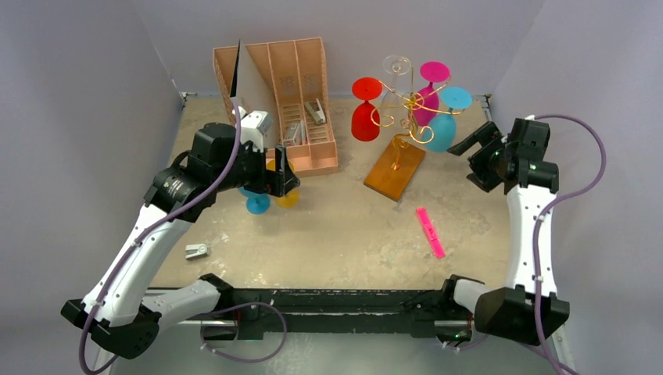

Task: Take the wine glass off the wine glass rack
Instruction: Pick up the wine glass from the wine rack.

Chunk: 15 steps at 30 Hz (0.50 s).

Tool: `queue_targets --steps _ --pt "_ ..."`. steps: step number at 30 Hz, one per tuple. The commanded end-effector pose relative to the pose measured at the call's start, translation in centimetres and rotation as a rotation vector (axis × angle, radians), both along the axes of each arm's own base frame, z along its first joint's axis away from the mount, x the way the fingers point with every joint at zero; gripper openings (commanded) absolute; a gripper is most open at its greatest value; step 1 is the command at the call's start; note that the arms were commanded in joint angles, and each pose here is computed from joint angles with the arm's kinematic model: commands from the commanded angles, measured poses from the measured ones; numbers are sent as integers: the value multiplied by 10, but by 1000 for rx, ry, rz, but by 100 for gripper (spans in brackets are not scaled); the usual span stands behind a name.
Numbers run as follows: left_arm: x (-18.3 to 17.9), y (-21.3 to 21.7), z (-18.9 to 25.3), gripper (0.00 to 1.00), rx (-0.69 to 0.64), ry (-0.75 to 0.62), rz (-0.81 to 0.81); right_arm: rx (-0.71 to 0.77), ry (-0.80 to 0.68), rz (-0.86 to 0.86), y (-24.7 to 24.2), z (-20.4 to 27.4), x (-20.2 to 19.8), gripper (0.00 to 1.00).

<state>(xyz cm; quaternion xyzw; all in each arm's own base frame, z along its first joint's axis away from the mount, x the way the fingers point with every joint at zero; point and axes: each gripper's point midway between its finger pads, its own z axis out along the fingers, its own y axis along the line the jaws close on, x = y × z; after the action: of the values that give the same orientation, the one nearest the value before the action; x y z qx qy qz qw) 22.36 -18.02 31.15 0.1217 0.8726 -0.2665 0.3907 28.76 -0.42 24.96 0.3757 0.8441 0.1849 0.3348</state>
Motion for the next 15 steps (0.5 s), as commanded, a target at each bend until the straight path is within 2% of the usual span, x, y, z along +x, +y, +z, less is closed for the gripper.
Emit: queue_targets --steps 1,6,10,15 --pt "0 -6 10 88 -62 -64 -28 177 -126 -32 11 39 32 92" --pt "-6 -10 9 88 -85 -72 -65 212 -176 -96 3 53 41 92" --pt "-9 -7 7 88 -74 -77 -67 280 -257 -56 16 71 41 90" --pt "-10 -9 6 88 -92 -80 -73 235 -287 -56 14 85 31 90"
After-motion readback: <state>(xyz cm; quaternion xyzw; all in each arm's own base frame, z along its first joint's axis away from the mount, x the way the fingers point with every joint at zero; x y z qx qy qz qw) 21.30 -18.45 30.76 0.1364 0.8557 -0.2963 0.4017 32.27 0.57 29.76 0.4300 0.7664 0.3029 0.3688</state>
